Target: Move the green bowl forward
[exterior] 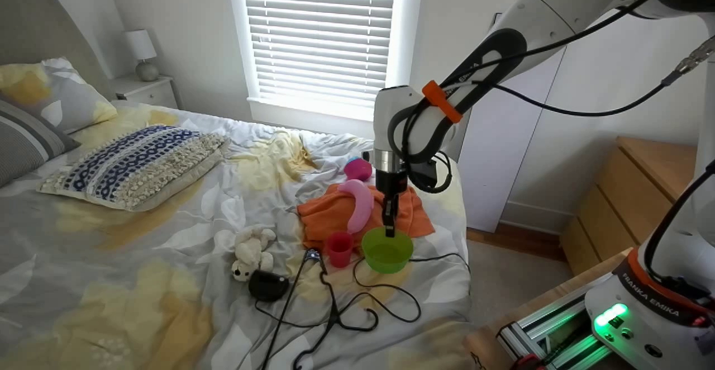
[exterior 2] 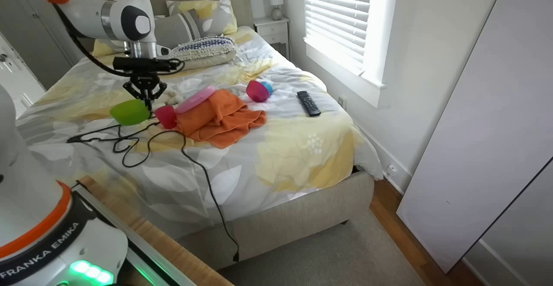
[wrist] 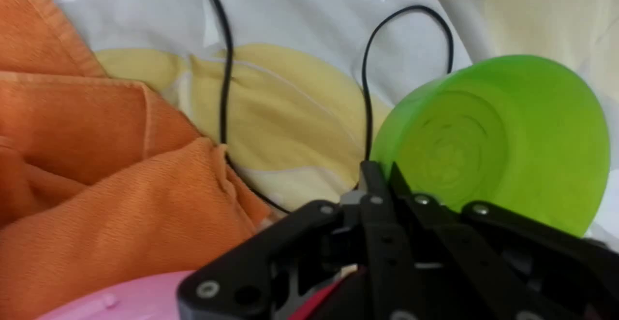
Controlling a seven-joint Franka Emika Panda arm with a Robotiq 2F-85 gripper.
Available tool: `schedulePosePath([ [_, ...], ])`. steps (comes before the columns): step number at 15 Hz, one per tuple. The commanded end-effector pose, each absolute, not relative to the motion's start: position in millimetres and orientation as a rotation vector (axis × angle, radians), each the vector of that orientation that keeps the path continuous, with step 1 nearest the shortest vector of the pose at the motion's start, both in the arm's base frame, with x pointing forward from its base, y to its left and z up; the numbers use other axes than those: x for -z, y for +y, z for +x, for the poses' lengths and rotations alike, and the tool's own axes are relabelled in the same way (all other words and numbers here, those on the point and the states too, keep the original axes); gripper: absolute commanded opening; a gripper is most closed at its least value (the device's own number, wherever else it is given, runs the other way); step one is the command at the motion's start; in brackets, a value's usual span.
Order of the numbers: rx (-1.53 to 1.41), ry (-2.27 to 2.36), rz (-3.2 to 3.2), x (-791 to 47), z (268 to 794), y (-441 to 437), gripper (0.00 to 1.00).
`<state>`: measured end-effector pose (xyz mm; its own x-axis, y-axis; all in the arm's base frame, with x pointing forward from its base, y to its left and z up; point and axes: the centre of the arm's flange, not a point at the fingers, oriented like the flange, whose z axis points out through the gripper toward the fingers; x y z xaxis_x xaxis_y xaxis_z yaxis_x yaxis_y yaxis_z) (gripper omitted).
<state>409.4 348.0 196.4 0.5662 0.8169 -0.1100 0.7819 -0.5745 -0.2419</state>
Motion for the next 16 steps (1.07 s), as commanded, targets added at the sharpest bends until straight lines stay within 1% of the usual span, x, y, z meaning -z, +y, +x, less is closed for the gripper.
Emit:
schedulePosePath([
  [1, -0.346, -1.508, -2.449, -171, 395, 394, 0.01],
  [4, -0.377, -1.594, -2.366, -157, 375, 428, 0.01],
  [7, -0.418, -1.576, -2.338, -141, 359, 454, 0.01],
  [16, -0.529, -1.518, -2.278, -82, 311, 493, 0.01],
])
